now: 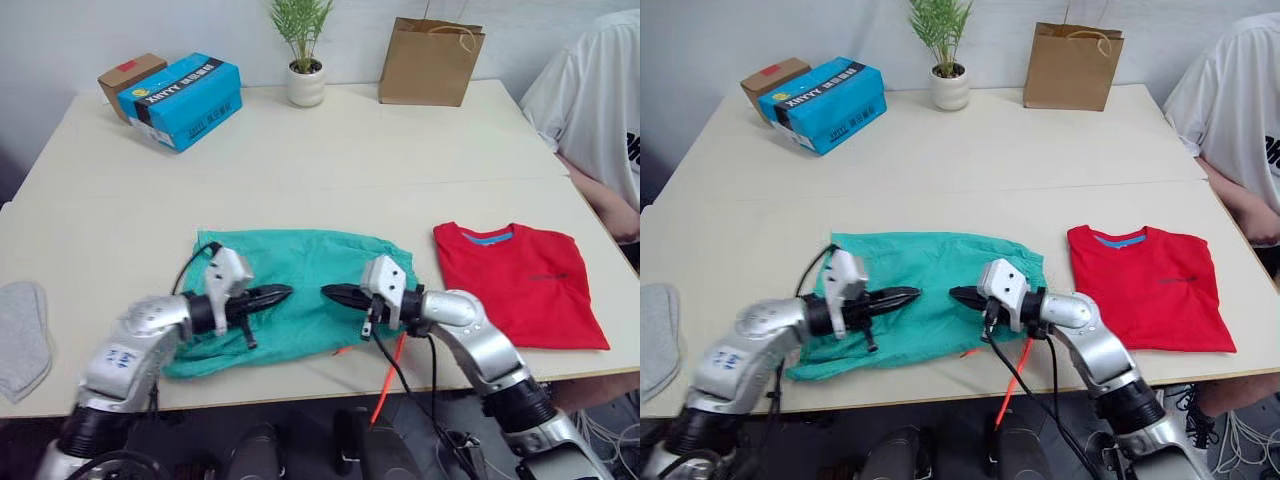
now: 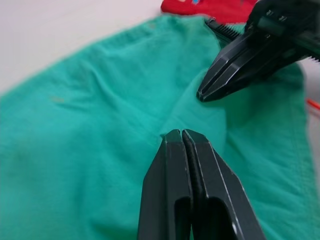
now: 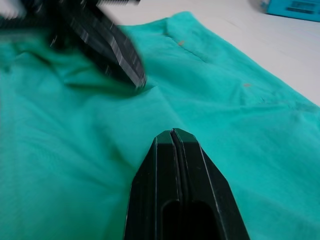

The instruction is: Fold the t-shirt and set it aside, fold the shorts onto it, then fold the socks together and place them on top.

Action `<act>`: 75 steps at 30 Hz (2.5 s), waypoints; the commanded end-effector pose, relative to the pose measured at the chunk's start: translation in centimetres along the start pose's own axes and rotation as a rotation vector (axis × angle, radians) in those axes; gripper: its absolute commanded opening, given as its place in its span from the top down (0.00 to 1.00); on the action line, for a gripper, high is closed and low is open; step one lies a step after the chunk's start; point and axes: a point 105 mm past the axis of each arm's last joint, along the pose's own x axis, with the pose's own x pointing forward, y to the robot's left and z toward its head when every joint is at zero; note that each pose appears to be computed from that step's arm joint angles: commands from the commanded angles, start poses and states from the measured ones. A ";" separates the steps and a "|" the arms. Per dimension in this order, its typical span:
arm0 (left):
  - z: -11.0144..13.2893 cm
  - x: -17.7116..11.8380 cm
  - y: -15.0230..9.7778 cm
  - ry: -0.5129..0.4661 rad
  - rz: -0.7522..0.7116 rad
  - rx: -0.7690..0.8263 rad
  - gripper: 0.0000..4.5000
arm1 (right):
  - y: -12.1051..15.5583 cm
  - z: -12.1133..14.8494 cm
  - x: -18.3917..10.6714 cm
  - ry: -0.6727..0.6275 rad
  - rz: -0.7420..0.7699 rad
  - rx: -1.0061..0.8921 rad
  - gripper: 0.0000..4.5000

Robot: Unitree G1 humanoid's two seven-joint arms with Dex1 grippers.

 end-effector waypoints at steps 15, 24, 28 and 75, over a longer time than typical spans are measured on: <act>-3.6 -4.1 4.0 0.010 0.309 -0.028 0.99 | -6.5 -0.5 -7.7 -0.109 -0.391 0.167 1.00; 3.6 -5.5 2.4 -0.141 0.065 0.071 0.99 | -4.2 3.2 -7.7 -0.175 -0.253 0.132 1.00; 5.7 -2.9 1.4 -0.133 -0.036 0.127 0.99 | -4.6 2.9 -7.1 -0.163 -0.290 0.135 1.00; 4.0 3.1 1.0 -0.167 -0.246 0.258 1.00 | 3.7 -1.2 -18.6 -0.102 -0.778 1.325 0.02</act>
